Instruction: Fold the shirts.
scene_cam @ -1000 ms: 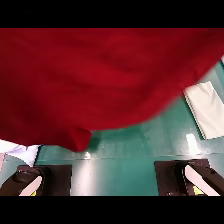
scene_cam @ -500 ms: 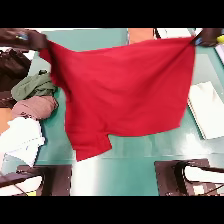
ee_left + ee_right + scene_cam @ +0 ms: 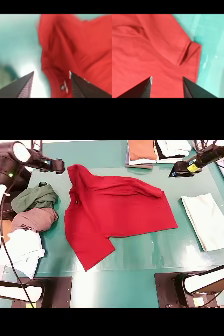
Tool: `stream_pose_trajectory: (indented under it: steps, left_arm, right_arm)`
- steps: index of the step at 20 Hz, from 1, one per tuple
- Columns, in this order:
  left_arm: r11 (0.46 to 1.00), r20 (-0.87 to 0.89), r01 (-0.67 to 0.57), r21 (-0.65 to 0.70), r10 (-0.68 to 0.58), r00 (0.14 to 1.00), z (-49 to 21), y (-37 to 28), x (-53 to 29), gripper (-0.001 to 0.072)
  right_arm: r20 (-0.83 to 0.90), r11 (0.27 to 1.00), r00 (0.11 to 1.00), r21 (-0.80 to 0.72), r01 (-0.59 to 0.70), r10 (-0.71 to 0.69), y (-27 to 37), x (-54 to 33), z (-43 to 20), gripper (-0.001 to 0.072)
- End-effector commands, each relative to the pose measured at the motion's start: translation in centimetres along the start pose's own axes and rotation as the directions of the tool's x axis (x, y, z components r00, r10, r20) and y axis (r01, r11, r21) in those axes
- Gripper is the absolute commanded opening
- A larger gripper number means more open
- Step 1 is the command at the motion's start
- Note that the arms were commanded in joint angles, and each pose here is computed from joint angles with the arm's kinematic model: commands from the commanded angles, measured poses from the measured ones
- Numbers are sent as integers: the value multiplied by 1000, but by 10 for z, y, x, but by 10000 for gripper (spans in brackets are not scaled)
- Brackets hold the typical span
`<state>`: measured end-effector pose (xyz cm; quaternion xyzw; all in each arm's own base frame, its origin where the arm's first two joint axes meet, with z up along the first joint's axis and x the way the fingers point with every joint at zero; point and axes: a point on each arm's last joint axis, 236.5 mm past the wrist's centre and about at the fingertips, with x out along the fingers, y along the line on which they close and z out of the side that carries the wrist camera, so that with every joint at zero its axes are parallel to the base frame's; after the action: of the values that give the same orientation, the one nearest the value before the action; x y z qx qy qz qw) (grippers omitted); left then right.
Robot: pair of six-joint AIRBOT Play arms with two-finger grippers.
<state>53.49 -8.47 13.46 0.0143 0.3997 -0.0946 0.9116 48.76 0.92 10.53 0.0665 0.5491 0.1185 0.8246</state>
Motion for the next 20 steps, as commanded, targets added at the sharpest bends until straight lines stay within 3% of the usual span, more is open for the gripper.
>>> stream_pose_trajectory:
  steps: [1,11,20]
  left_arm:
    - [998,-175,-35,-45,26,984,-44,29,-26,530]
    - [964,-492,-61,-261,-78,867,-284,-2,-61,532]
    - [864,-447,36,-502,-295,844,-349,-54,-34,532]
  right_arm:
    - [-16,1000,1000,9,11,-11,-12,-23,-15,437]
    - [-125,986,991,164,-30,51,4,-14,-177,437]
    - [24,982,995,157,-101,99,32,-30,-179,437]
